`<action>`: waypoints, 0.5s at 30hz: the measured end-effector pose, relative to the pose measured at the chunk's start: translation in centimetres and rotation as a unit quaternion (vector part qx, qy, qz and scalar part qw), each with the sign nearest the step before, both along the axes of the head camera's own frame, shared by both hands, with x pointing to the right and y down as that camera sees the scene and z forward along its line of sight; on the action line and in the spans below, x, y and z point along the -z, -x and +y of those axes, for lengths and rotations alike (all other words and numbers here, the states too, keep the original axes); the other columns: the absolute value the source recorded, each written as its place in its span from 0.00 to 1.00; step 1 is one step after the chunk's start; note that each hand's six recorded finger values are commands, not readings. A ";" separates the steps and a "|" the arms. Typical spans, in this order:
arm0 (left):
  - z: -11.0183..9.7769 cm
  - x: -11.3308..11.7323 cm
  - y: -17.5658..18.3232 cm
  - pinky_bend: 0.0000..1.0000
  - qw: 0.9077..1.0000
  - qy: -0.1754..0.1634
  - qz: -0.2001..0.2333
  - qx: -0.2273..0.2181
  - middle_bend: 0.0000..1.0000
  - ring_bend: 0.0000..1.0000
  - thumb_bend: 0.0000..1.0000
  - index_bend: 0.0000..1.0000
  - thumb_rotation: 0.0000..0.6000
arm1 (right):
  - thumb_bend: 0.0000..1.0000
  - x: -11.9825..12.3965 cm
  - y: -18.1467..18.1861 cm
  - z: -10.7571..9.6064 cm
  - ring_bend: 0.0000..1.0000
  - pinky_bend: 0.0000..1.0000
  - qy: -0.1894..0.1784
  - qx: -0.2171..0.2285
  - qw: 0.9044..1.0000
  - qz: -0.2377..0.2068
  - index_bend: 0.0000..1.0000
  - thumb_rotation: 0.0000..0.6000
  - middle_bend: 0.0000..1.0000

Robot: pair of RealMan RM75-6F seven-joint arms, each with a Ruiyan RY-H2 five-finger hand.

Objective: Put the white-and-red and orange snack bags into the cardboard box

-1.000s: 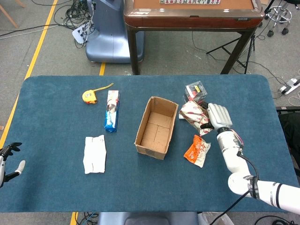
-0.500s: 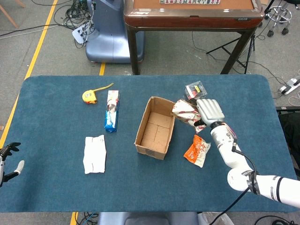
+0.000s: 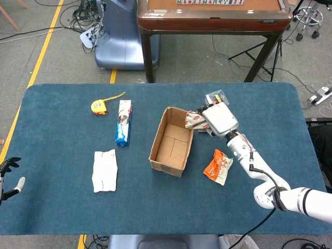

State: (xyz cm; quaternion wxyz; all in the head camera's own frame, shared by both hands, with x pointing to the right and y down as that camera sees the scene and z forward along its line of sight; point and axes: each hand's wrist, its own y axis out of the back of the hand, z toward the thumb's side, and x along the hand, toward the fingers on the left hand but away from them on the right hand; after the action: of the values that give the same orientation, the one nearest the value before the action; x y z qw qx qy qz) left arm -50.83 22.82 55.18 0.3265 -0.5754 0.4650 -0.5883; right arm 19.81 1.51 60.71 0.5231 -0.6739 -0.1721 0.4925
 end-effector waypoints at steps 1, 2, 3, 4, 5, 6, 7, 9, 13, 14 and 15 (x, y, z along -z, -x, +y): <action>0.0 0.0 0.0 0.57 1.000 0.001 0.000 0.001 0.41 0.42 0.30 0.27 1.00 | 0.33 0.0 0.1 0.0 0.49 0.55 -0.010 0.014 1.000 0.006 0.52 1.00 0.55; 0.0 -0.1 0.1 0.57 1.000 0.002 -0.001 0.002 0.41 0.42 0.30 0.27 1.00 | 0.33 0.1 0.3 -0.1 0.49 0.55 -0.024 0.033 0.999 0.014 0.52 1.00 0.55; 0.0 -0.2 0.2 0.57 1.000 0.002 -0.001 0.002 0.41 0.42 0.30 0.27 1.00 | 0.33 0.1 0.4 -0.1 0.49 0.55 -0.035 0.048 0.998 0.020 0.52 1.00 0.55; 0.0 -0.2 0.2 0.57 1.000 0.003 -0.001 0.003 0.41 0.42 0.30 0.27 1.00 | 0.33 0.1 0.5 -0.2 0.49 0.55 -0.045 0.062 0.997 0.025 0.52 1.00 0.55; 0.0 -0.2 0.3 0.57 1.000 0.003 -0.001 0.004 0.41 0.42 0.30 0.27 1.00 | 0.33 0.1 0.6 -0.2 0.49 0.55 -0.059 0.080 0.995 0.032 0.52 1.00 0.55; 0.0 -0.3 0.3 0.57 1.000 0.004 -0.001 0.004 0.41 0.42 0.30 0.27 1.00 | 0.33 0.1 0.7 -0.3 0.49 0.55 -0.069 0.094 0.993 0.036 0.52 1.00 0.55; 0.0 -0.3 0.4 0.57 1.000 0.004 -0.001 0.005 0.41 0.42 0.30 0.27 1.00 | 0.33 0.1 0.8 -0.3 0.49 0.55 -0.078 0.106 0.990 0.040 0.52 1.00 0.55; 0.1 -0.4 0.5 0.57 1.000 0.005 -0.002 0.006 0.41 0.42 0.30 0.27 1.00 | 0.33 -0.1 0.9 -0.4 0.49 0.55 -0.098 0.134 0.985 0.047 0.52 1.00 0.55; 0.2 -0.5 0.7 0.57 1.000 0.007 -0.003 0.009 0.40 0.42 0.30 0.27 1.00 | 0.33 -0.4 1.1 -0.6 0.49 0.55 -0.129 0.179 0.974 0.050 0.53 1.00 0.55; 0.2 -0.5 0.8 0.57 1.000 0.007 -0.003 0.009 0.41 0.42 0.30 0.27 1.00 | 0.33 -0.5 1.0 -0.7 0.49 0.55 -0.137 0.191 0.971 0.049 0.53 1.00 0.55; 0.2 -0.5 0.8 0.57 1.000 0.007 -0.003 0.010 0.40 0.42 0.30 0.27 1.00 | 0.33 -0.6 1.0 -0.8 0.49 0.55 -0.144 0.198 0.968 0.048 0.53 1.00 0.55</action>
State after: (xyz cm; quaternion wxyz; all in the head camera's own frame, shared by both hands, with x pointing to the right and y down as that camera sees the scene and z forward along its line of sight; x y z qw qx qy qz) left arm -51.68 23.03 55.65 0.3184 -0.5708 0.4657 -0.5966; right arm 18.80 0.72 61.27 0.7092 -0.5882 -0.0787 0.3805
